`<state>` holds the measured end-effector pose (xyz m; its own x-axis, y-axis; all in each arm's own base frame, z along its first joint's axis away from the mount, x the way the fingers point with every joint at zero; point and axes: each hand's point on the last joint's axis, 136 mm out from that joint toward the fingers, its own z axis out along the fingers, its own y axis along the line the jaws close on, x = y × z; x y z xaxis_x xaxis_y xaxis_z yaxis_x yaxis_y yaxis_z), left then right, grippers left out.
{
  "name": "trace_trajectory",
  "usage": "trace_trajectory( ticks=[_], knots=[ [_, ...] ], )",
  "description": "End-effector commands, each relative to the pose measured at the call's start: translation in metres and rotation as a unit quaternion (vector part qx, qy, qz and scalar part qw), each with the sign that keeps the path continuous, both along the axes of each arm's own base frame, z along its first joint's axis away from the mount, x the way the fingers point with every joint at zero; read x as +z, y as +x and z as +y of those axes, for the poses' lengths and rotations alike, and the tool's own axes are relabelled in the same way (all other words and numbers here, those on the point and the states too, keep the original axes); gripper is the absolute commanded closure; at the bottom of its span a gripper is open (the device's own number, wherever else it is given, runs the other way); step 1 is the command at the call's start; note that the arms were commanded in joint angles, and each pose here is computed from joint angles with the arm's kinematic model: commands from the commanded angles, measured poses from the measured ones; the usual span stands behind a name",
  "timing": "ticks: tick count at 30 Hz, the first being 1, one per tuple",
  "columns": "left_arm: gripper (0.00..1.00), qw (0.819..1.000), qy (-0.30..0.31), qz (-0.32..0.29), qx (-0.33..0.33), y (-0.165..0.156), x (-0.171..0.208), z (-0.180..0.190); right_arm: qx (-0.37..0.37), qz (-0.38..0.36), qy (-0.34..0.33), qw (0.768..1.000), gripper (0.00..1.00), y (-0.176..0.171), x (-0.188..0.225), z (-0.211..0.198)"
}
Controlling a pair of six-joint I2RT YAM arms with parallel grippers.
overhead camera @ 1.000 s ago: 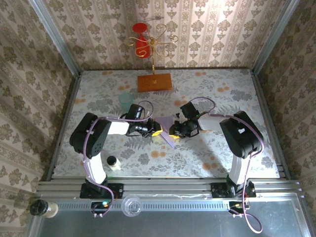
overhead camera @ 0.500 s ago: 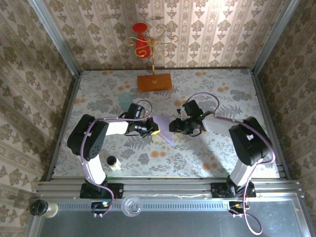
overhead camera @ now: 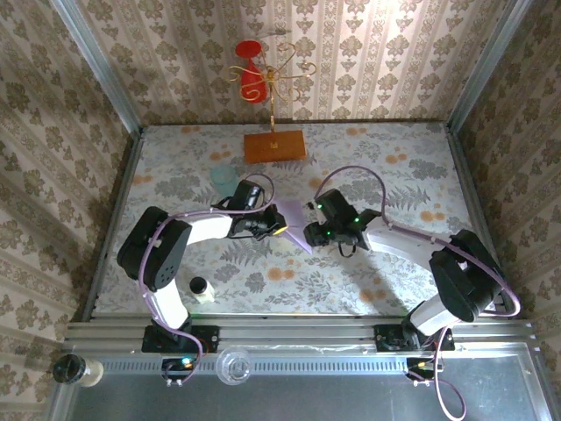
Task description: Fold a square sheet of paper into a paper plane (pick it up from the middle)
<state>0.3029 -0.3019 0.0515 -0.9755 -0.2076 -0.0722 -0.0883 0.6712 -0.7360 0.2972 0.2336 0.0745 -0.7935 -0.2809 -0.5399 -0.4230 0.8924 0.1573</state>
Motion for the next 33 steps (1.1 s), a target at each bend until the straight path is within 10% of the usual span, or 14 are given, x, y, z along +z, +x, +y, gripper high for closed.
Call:
trace_trajectory(
  ticks=[1, 33],
  knots=[
    [0.95, 1.0, 0.01, 0.004, 0.01, 0.003, 0.006, -0.002, 0.045, -0.044, -0.072, 0.995, 0.53, -0.001, 0.002, 0.007],
    [0.95, 0.999, -0.017, 0.031, 0.033, -0.001, 0.012, -0.006, 0.052, -0.075, -0.111, 0.99, 0.63, 0.018, -0.044, 0.042]
  ],
)
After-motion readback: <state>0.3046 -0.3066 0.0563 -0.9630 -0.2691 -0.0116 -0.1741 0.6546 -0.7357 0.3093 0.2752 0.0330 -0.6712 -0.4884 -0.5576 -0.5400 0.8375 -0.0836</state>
